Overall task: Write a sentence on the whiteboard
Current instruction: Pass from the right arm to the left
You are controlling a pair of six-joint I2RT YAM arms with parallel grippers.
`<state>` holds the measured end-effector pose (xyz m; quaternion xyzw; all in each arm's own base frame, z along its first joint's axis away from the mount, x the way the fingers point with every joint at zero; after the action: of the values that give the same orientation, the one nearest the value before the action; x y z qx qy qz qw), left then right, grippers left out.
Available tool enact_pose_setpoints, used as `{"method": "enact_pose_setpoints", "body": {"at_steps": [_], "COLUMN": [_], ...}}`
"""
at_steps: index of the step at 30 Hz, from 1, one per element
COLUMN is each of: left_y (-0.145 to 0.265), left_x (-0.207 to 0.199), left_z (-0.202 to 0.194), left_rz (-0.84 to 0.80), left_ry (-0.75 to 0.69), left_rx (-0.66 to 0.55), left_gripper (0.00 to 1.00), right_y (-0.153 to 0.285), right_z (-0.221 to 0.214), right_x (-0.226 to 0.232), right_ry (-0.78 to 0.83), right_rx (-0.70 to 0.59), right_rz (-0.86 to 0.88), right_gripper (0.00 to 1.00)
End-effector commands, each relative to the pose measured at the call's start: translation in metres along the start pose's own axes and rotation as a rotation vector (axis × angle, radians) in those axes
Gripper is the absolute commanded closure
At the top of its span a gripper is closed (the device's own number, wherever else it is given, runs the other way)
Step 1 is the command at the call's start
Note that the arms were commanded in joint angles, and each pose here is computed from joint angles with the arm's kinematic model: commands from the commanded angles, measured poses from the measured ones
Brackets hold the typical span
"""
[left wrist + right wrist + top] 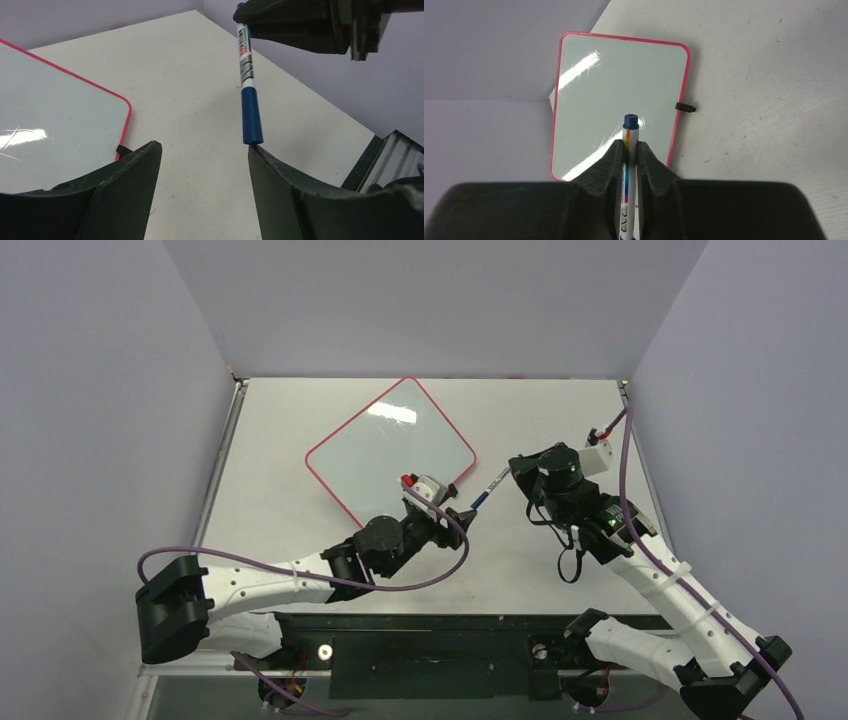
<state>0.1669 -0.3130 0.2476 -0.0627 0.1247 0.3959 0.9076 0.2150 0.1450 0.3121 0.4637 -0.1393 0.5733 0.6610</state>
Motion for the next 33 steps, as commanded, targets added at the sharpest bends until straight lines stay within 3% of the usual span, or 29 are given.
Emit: {"method": "enact_pose_setpoints", "body": {"at_steps": [1, 16, 26, 33], "left_y": [0.0, -0.013, -0.018, -0.019], "left_x": [-0.018, -0.023, -0.019, -0.017], "left_z": [0.021, 0.016, 0.004, 0.001], "left_rz": [-0.117, -0.122, -0.091, -0.079], "left_ry": [-0.049, -0.093, -0.116, -0.126], "left_rx": [-0.021, 0.03, 0.047, 0.054], "left_gripper": [0.38, 0.36, 0.48, 0.46], "right_y": [-0.001, -0.005, -0.004, -0.004], "right_z": [0.008, -0.003, -0.003, -0.004], "right_x": [0.011, 0.005, 0.003, 0.003], "right_ry": [-0.017, 0.03, 0.048, 0.059], "right_rx": [-0.029, 0.02, 0.024, 0.025], "right_rz": [0.01, -0.01, -0.008, -0.008], "right_gripper": [1.0, 1.0, 1.0, 1.0]}}
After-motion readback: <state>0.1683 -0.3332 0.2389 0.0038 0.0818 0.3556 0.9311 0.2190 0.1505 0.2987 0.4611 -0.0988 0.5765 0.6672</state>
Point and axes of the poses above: each gripper's point midway between its finger pads, its own y axis back along the fingers, its own x axis along the line the jaws close on, z = x × y, the point moved 7 cm from there along y, back along the fingers, and after that the axes turned 3 degrees about y, right-handed, at the moved point
